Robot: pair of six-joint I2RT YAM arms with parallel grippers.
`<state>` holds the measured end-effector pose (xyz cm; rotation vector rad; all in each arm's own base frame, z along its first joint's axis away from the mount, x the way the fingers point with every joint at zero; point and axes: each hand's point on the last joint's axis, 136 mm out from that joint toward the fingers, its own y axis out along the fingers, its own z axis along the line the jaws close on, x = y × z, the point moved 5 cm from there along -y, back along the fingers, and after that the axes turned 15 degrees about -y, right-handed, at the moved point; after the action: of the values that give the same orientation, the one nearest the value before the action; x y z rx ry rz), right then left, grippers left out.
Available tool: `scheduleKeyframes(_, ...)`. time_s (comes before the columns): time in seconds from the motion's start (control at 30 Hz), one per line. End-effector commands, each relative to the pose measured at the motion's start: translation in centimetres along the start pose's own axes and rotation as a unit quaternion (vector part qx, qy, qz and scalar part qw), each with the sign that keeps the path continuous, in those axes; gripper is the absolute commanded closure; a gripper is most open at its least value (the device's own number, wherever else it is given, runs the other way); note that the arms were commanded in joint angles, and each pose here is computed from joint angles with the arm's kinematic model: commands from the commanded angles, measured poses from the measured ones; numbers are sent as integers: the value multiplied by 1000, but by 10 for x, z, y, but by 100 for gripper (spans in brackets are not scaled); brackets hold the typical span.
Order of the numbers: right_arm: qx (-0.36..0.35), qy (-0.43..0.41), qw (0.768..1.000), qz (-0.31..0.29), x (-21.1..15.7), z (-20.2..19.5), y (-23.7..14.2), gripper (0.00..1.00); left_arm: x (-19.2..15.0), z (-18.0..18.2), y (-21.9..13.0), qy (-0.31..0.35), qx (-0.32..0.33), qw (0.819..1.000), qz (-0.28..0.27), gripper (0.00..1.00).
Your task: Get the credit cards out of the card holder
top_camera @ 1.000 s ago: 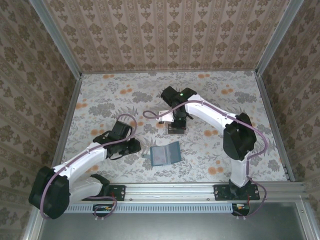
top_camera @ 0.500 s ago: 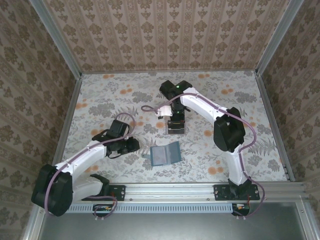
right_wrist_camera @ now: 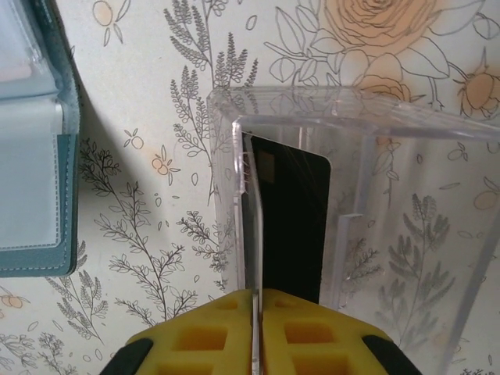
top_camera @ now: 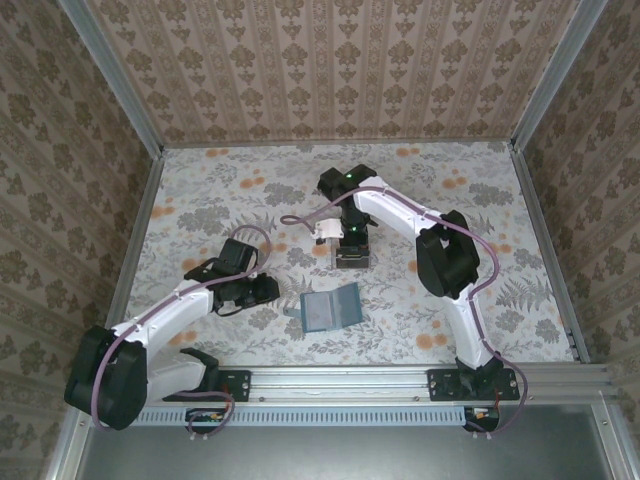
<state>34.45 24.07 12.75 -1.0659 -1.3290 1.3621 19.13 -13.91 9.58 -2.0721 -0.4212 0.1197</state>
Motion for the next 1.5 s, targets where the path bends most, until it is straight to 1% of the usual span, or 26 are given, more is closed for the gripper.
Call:
scheduleKeyframes(0.0, -30, 15, 999, 9, -9, -5, -17, 87, 4, -9, -8, 15, -16, 1000, -5, 73)
scheduleKeyframes(0.2, -75, 19, 997, 16, -14, -10, -34, 85, 5, -12, -11, 25, -14, 1000, -2, 73)
scheduleKeyframes(0.3, -97, 35, 995, 5, -13, -12, -45, 85, 3, -15, -12, 30, -14, 999, 1, 73)
scheduleKeyframes(0.4, -124, 67, 990, -26, -8, -13, -56, 84, 1, -18, -12, 35, -16, 999, 2, 73)
scheduleKeyframes(0.53, -160, 145, 972, -87, -2, -10, -66, 81, -4, -28, -8, 49, -17, 999, 11, 74)
scheduleKeyframes(0.63, -173, 215, 951, -137, 1, -1, -70, 79, -9, -34, -2, 62, -10, 998, 20, 75)
scheduleKeyframes(0.77, -169, 309, 913, -206, 3, 14, -73, 79, -18, -43, 9, 78, 6, 996, 37, 76)
scheduleKeyframes(0.9, -156, 392, 874, -241, -2, 29, -69, 79, -27, -51, 16, 93, 20, 995, 43, 78)
scheduleKeyframes(1.0, -127, 450, 844, -262, -2, 43, -68, 81, -32, -52, 24, 95, 32, 994, 49, 82)
scheduleKeyframes(1.07, -99, 494, 819, -275, -3, 53, -64, 81, -34, -53, 28, 97, 39, 993, 55, 84)
scheduleKeyframes(1.1, -88, 505, 811, -282, -2, 56, -63, 82, -35, -53, 30, 99, 42, 993, 57, 85)
scheduleKeyframes(1.27, -3, 571, 755, -322, 7, 76, -54, 82, -40, -54, 40, 104, 64, 990, 65, 89)
scheduleKeyframes(1.37, 29, 583, 739, -337, 15, 84, -47, 82, -43, -52, 47, 99, 75, 989, 76, 90)
scheduleKeyframes(1.47, 46, 586, 739, -330, 22, 93, -39, 81, -45, -49, 53, 94, 83, 989, 83, 90)
